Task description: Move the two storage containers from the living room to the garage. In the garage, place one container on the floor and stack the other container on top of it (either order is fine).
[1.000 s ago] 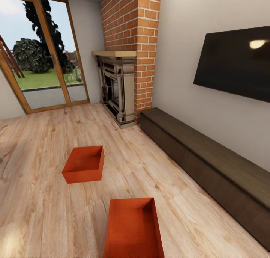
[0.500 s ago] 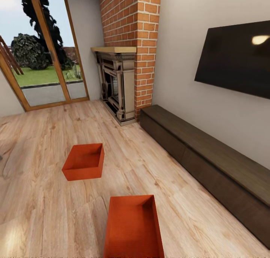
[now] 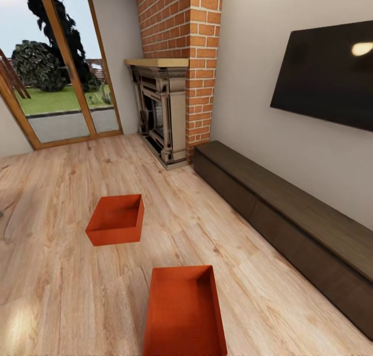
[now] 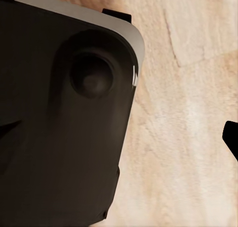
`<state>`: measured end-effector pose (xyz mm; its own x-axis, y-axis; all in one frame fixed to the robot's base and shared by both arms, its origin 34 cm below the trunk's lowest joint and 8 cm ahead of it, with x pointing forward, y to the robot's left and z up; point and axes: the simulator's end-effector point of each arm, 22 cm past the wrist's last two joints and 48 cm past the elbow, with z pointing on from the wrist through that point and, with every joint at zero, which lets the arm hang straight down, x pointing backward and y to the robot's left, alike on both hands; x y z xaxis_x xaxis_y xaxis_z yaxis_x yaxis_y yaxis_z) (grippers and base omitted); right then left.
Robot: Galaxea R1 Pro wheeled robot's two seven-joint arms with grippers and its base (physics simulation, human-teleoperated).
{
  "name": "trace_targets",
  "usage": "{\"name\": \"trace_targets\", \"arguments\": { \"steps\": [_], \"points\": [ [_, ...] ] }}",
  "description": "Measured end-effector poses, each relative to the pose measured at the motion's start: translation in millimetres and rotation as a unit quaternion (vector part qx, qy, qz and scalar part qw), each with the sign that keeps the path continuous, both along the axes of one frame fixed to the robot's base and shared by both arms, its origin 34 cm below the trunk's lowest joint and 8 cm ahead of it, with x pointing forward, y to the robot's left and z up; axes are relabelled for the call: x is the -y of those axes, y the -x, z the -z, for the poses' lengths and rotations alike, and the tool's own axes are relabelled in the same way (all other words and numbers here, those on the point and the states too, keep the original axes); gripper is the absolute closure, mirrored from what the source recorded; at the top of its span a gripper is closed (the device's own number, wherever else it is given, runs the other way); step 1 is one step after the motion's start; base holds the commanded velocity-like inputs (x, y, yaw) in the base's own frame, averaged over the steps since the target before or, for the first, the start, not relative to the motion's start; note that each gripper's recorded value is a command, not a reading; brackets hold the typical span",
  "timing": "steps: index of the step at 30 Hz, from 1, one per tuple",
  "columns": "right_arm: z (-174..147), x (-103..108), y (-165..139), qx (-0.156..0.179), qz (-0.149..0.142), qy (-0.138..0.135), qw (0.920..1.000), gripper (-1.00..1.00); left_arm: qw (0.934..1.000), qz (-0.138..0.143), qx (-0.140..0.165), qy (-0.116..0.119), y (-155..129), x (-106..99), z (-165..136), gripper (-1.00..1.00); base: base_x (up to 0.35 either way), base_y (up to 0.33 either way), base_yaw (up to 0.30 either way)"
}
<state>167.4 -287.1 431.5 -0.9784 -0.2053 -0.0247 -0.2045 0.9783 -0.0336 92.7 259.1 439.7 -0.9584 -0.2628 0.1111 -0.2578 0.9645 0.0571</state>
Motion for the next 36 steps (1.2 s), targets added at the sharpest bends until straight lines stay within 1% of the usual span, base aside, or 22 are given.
{"name": "trace_targets", "arguments": {
  "steps": [28, 36],
  "points": [
    [1, 0, 18, -0.023, -0.001, 0.0, 0.9997, -1.0, 0.9997, 0.0, -0.022, 0.0, 17, 0, -2, -1.0, 0.0, 0.0, 0.0],
    [1, 4, 22, -0.029, -0.001, 0.003, 0.9996, -1.0, 0.9996, 0.0, -0.029, 0.0, 22, 0, -3, -1.0, 0.0, 0.0, 0.0]
  ]
}}
